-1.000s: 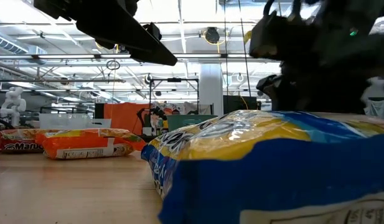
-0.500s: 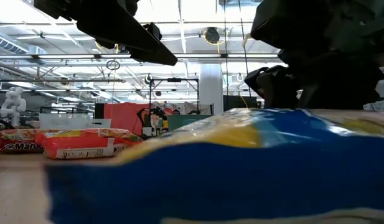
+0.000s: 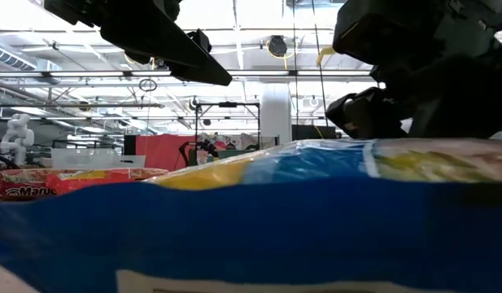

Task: Sort Maruchan noodles
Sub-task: Put the right blue noodle pack into the orange bin

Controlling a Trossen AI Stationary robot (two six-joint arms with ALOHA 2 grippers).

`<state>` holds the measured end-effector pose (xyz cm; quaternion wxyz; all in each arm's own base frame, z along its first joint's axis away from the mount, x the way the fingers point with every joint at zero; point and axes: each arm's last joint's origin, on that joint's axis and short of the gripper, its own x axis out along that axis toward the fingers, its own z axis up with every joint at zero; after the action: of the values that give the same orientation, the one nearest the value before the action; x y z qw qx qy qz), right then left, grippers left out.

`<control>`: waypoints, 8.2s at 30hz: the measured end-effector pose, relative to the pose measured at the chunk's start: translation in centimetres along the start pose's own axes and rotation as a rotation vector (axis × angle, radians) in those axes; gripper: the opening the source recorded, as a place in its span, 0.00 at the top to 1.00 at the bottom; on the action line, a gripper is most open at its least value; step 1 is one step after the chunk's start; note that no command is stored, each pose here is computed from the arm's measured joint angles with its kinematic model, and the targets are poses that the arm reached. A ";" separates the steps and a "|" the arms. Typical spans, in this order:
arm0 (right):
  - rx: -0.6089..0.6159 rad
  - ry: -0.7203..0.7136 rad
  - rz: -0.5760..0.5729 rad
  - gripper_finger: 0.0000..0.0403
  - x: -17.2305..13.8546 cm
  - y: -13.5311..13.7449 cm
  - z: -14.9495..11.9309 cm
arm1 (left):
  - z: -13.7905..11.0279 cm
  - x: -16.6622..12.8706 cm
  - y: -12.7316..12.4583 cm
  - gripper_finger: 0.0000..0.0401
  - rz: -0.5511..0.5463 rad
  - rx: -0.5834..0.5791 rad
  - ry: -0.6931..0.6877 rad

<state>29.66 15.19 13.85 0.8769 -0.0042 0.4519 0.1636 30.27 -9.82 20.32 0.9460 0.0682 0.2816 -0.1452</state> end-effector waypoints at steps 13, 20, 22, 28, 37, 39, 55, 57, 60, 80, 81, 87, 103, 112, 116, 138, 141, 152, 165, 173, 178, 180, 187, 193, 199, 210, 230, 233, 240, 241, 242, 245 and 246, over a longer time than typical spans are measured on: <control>0.380 0.069 0.080 0.64 0.1 0.5 -1.6 | 0.0 0.0 0.0 0.30 0.000 -0.002 0.003; 0.484 0.045 0.150 0.64 -0.1 1.6 -1.2 | -0.1 0.0 0.0 0.30 0.000 -0.001 0.010; 0.475 0.051 0.155 0.64 -0.1 2.0 -1.4 | -0.1 0.0 0.0 0.30 0.000 -0.001 0.010; 0.453 0.054 0.165 0.64 -0.2 2.5 -1.5 | -0.1 0.0 0.0 0.30 0.000 -0.001 0.010; 0.579 0.051 0.151 0.64 -0.2 2.5 -1.4 | -0.1 0.0 0.0 0.30 0.000 -0.001 0.011; 0.550 0.055 0.178 0.64 -0.2 2.9 -1.5 | -0.1 0.0 0.0 0.30 0.000 -0.001 0.012; 0.507 0.016 0.218 0.64 -0.3 3.9 -1.2 | -0.6 0.0 0.0 0.30 -0.002 0.000 0.063; 0.523 0.012 0.205 0.64 -0.1 3.6 -1.2 | -0.6 0.0 0.0 0.30 -0.003 0.000 0.063; 0.558 0.034 0.203 0.64 0.5 3.3 -1.4 | -0.6 0.0 0.0 0.30 -0.002 0.000 0.062; 0.539 0.011 0.378 0.95 3.6 1.0 -1.0 | -0.5 0.0 0.0 0.30 -0.002 0.006 0.055; 0.526 0.014 0.386 0.98 3.6 0.9 -1.0 | -0.5 0.0 0.0 0.30 -0.002 0.006 0.055; 0.520 0.002 0.374 0.98 3.5 0.1 -0.8 | -0.5 0.0 -0.1 0.30 -0.003 -0.004 0.055; 0.394 -0.181 0.037 1.00 -4.8 -1.3 1.6 | -0.7 0.0 -0.7 0.30 -0.018 -0.033 0.072; 0.257 -0.330 -0.134 1.00 -8.8 -0.6 2.4 | -0.1 0.0 -0.4 0.30 0.054 -0.031 0.025; 0.234 -0.388 -0.208 1.00 -9.8 -0.8 2.7 | 2.0 -0.4 0.7 0.30 0.252 -0.047 -0.035; 0.147 -0.447 -0.308 1.00 -11.2 -0.8 3.0 | 4.7 -1.4 3.1 0.30 0.016 0.072 0.011; 0.151 -0.470 -0.328 1.00 -12.0 -0.8 3.1 | 4.5 -1.5 4.3 0.30 0.031 0.066 0.008; 0.091 -0.532 -0.372 1.00 -14.1 -0.6 3.3 | 3.5 -1.8 7.9 0.30 0.029 0.057 -0.005; 0.086 -0.535 -0.377 1.00 -14.0 -0.8 3.4 | 2.7 -1.9 10.4 0.30 -0.165 0.035 -0.087; 0.090 -0.538 -0.376 1.00 -12.5 -0.8 3.7 | 3.3 -1.9 10.7 0.30 -0.156 0.046 -0.161; 0.107 -0.541 -0.372 1.00 -12.4 -0.8 3.7 | 3.2 -1.5 10.6 0.30 -0.197 0.048 -0.167; 0.108 -0.540 -0.372 1.00 -12.4 -0.9 3.7 | 3.1 -1.4 10.4 0.30 -0.243 0.049 -0.172; 0.100 -0.539 -0.375 1.00 -12.4 -0.9 3.8 | 3.1 -0.4 10.4 0.30 -0.267 0.068 -0.203; 0.114 -0.549 -0.370 1.00 -12.4 -0.9 3.8 | 2.8 0.4 10.4 0.30 -0.298 0.073 -0.217; 0.117 -0.551 -0.372 1.00 -12.4 -0.9 3.8 | 2.8 1.0 10.4 0.30 -0.371 0.067 -0.247; 0.109 -0.555 -0.376 1.00 -12.4 -0.9 3.9 | 3.4 1.1 9.5 0.43 -0.385 0.105 -0.289; 0.091 -0.552 -0.383 1.00 -12.5 -0.9 3.9 | 3.3 1.0 10.0 0.77 -0.375 0.089 -0.283; 0.091 -0.552 -0.383 1.00 -12.5 -0.9 3.9 | 3.3 1.0 10.0 0.77 -0.375 0.089 -0.283; 0.087 -0.551 -0.384 1.00 -12.5 -0.9 3.9 | 3.3 1.0 10.0 0.77 -0.379 0.045 -0.274; 0.087 -0.551 -0.384 1.00 -12.5 -0.9 3.9 | 3.2 1.0 10.1 0.77 -0.382 0.020 -0.269; 0.087 -0.551 -0.385 1.00 -12.5 -0.9 3.9 | 3.2 1.0 10.1 0.77 -0.384 -0.002 -0.265; 0.079 -0.549 -0.387 1.00 -12.5 -0.9 3.9 | 3.2 1.0 10.3 0.77 -0.387 -0.063 -0.253; 0.073 -0.548 -0.390 1.00 -12.5 -0.9 3.9 | 3.2 1.0 10.3 0.77 -0.388 -0.075 -0.251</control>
<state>26.28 11.43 25.90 0.9801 -0.0151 0.1957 -0.0285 35.90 -0.93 22.93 0.9299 -0.0407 0.1747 -0.3212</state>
